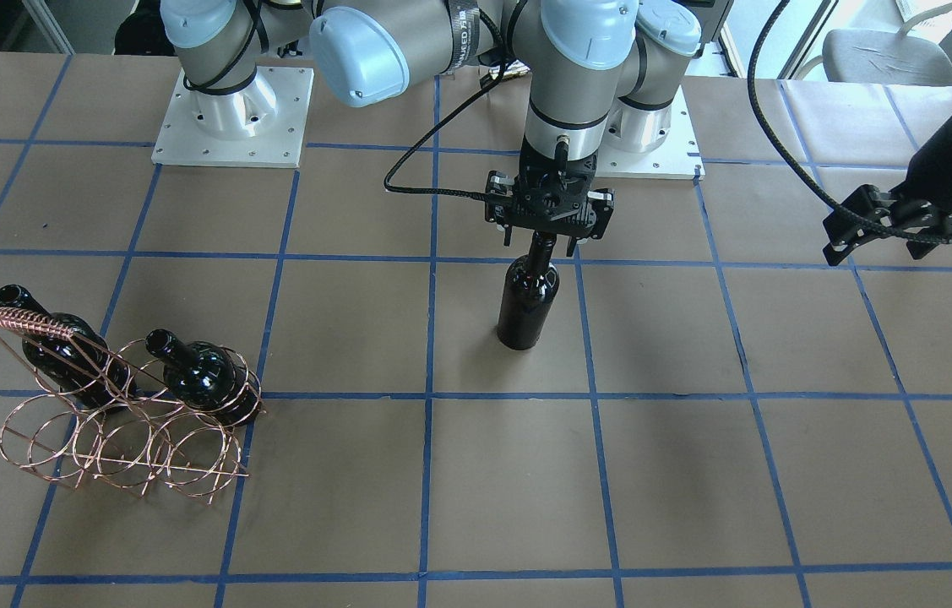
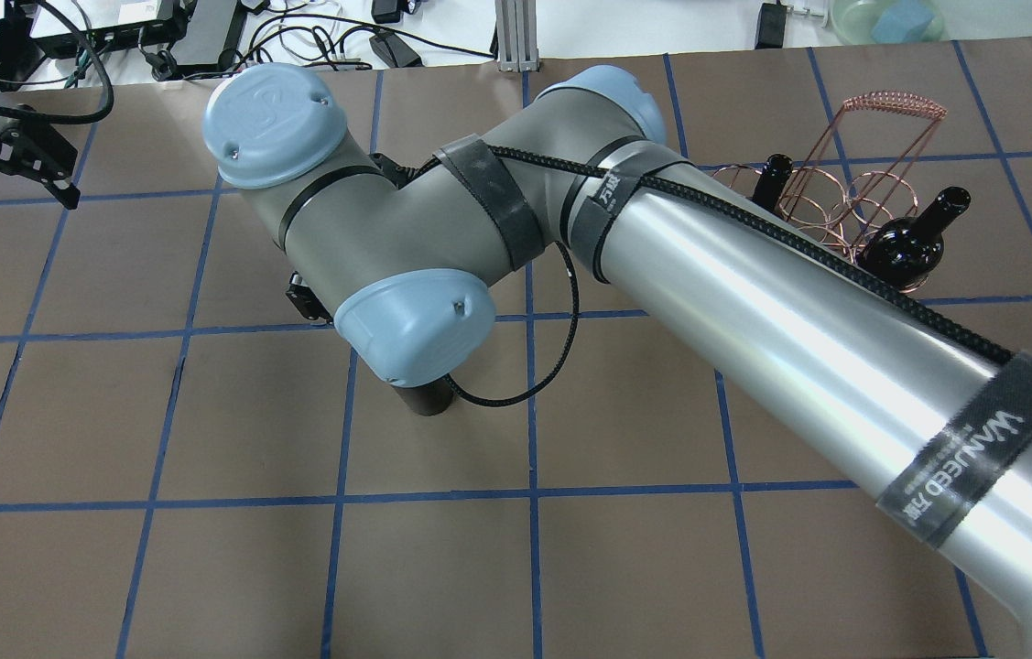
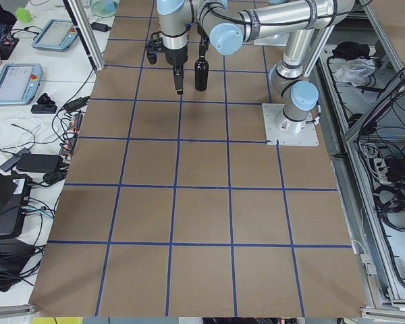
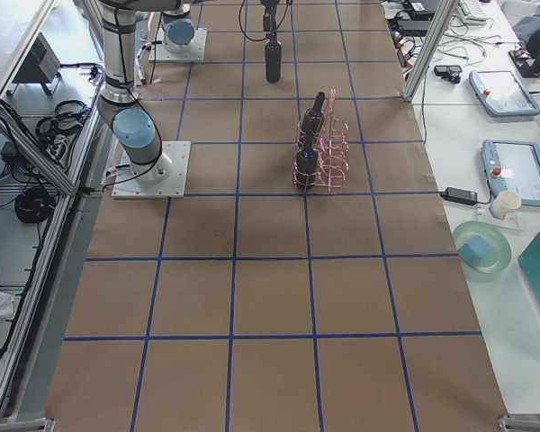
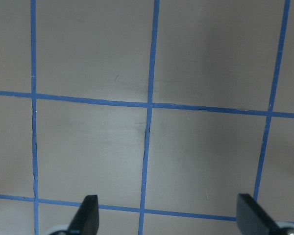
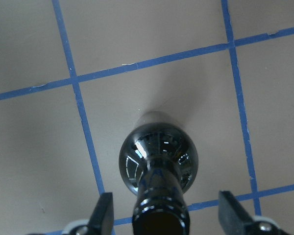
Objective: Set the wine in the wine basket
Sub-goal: 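Close the right gripper on the bottle neck and lift it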
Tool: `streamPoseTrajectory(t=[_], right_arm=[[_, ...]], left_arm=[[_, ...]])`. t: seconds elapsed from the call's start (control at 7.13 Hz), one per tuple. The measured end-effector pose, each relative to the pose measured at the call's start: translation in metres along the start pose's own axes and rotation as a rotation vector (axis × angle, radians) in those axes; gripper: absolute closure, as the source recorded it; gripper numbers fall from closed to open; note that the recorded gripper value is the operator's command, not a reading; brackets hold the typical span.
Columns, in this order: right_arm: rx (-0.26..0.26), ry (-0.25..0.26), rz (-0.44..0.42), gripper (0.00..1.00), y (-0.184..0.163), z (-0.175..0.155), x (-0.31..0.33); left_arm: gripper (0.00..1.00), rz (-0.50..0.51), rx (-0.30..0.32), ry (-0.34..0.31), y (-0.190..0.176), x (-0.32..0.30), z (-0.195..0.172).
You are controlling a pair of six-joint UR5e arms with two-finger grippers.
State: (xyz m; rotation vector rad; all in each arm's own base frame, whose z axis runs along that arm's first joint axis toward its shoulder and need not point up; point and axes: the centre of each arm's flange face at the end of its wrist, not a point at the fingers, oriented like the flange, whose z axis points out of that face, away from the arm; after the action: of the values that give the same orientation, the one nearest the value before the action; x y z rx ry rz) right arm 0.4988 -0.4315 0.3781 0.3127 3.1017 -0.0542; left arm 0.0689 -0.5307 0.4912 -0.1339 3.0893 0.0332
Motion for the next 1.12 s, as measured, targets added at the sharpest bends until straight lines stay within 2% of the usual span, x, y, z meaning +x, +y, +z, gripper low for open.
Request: streamPoseTrajectory(t=[0.42, 0.84, 0.98, 1.12], right_arm=[[0.026, -0.020, 0.003, 0.20, -0.0054, -0.0016, -0.0008], [0.026, -0.019, 0.002, 0.21, -0.0068, 0.0015, -0.0004], [0.025, -0.017, 0.001, 0.23, -0.0069, 0.0025, -0.0003], [0.024, -0.016, -0.002, 0.30, -0.0069, 0.0031, -0.0002]], left_arm=[[0.00, 0.000, -0.004, 0.001, 0.0009, 0.0021, 0.0015], [0.00, 0.003, -0.010, 0.004, 0.0015, 0.0038, 0.0033], [0.00, 0.003, -0.010, 0.005, 0.0014, 0.0039, 0.0033], [0.00, 0.003, -0.010, 0.004, 0.0014, 0.0038, 0.0033]])
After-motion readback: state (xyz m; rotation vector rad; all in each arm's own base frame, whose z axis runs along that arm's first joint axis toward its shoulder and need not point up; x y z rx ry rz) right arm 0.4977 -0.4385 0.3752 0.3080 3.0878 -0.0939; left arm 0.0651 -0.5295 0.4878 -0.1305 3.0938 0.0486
